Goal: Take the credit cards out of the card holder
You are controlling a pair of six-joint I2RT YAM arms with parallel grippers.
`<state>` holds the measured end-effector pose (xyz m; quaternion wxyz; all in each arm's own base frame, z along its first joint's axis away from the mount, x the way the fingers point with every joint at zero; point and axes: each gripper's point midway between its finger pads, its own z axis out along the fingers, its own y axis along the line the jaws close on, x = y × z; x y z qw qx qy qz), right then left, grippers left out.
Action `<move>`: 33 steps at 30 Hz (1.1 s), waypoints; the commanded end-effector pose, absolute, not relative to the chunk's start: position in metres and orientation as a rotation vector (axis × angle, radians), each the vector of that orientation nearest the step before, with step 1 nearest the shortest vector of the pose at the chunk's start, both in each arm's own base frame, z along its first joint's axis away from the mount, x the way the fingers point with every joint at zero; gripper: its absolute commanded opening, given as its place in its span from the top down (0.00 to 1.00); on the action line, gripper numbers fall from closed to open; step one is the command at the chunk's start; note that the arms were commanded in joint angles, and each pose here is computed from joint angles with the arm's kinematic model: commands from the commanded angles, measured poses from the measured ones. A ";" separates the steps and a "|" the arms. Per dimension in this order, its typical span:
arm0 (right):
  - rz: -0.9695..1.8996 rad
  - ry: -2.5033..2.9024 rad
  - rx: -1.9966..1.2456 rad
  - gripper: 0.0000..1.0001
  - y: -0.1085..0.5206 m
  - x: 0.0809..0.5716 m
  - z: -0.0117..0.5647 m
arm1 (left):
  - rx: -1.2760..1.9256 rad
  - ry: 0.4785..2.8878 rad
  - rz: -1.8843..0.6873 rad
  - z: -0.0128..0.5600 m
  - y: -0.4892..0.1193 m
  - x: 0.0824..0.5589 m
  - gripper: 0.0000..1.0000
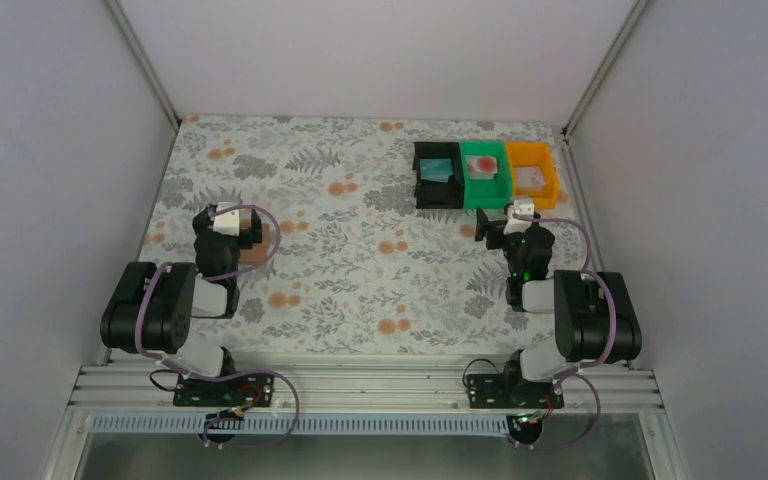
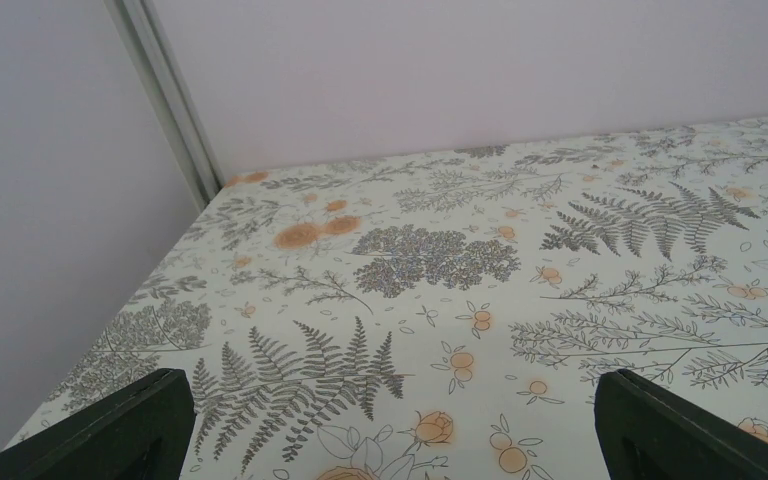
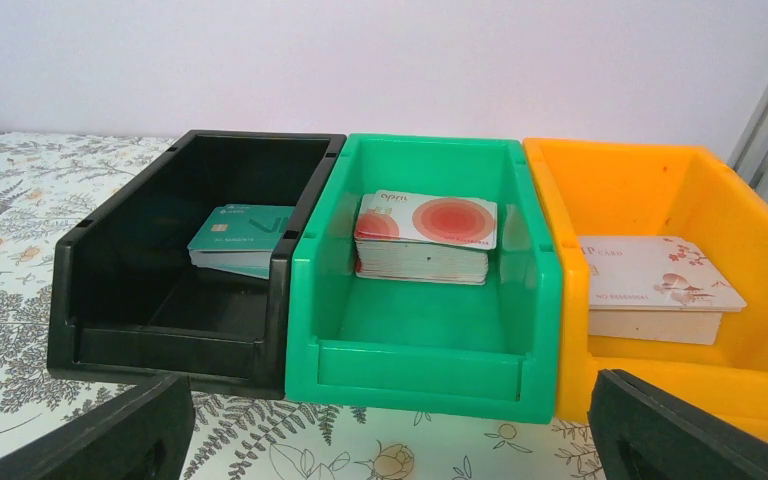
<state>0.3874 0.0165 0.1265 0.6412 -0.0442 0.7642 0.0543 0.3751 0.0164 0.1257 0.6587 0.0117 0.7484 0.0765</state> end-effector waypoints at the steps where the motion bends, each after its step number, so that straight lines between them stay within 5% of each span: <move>1: 0.113 1.675 -0.102 0.00 0.015 0.395 0.145 | 0.008 1.633 0.153 0.141 0.014 0.381 0.00; 12: 0.100 1.705 -0.049 0.00 0.007 0.402 0.159 | 0.069 1.642 0.109 0.147 0.006 0.389 0.00; 22: 0.463 1.599 -0.056 0.00 0.047 0.378 0.286 | 0.174 2.029 0.091 0.190 0.023 0.446 0.00; 33: 0.827 1.742 -0.300 0.01 0.142 0.331 0.305 | 0.254 2.720 -0.522 0.064 0.043 0.349 0.00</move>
